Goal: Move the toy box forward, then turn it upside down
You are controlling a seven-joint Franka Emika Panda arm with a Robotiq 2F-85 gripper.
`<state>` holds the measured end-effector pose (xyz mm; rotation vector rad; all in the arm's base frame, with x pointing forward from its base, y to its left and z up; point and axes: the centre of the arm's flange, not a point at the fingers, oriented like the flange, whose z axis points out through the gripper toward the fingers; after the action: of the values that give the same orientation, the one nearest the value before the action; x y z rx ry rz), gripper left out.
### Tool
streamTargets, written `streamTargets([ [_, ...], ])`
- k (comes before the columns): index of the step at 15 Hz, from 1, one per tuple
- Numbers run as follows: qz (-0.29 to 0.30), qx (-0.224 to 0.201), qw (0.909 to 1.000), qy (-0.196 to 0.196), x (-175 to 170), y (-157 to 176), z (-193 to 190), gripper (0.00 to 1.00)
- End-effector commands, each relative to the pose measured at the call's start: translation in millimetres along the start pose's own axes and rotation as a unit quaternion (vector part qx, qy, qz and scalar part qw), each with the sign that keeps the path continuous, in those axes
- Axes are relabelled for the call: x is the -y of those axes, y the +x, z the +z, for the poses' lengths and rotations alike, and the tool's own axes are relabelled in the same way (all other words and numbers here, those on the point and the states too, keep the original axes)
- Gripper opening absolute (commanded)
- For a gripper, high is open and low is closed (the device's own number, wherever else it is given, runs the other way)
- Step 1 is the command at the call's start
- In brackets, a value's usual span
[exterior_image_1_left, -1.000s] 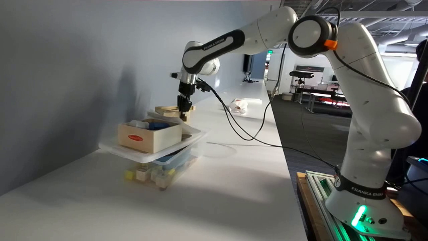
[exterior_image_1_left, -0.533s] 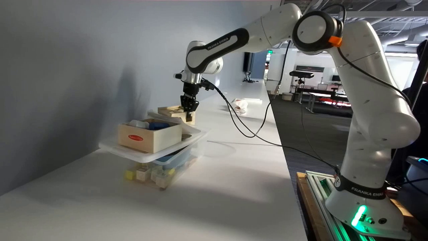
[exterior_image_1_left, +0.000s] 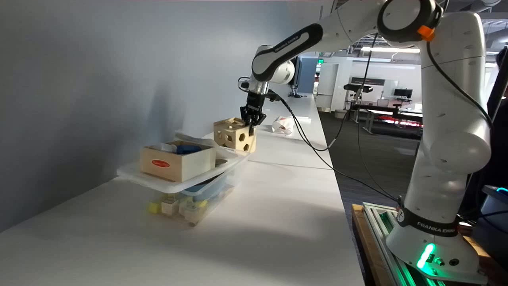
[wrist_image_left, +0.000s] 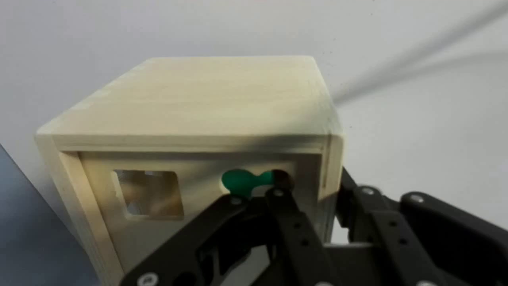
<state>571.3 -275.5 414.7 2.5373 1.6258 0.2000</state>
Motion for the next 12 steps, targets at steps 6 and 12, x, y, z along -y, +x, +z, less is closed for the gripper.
streamTargets([
  [6,-0.098,-0.147,0.9828,-0.055,107.3,-35.2,-14.0,0.07],
  [12,-0.074,-0.192,0.9781,-0.032,147.1,-153.2,9.3,0.07],
])
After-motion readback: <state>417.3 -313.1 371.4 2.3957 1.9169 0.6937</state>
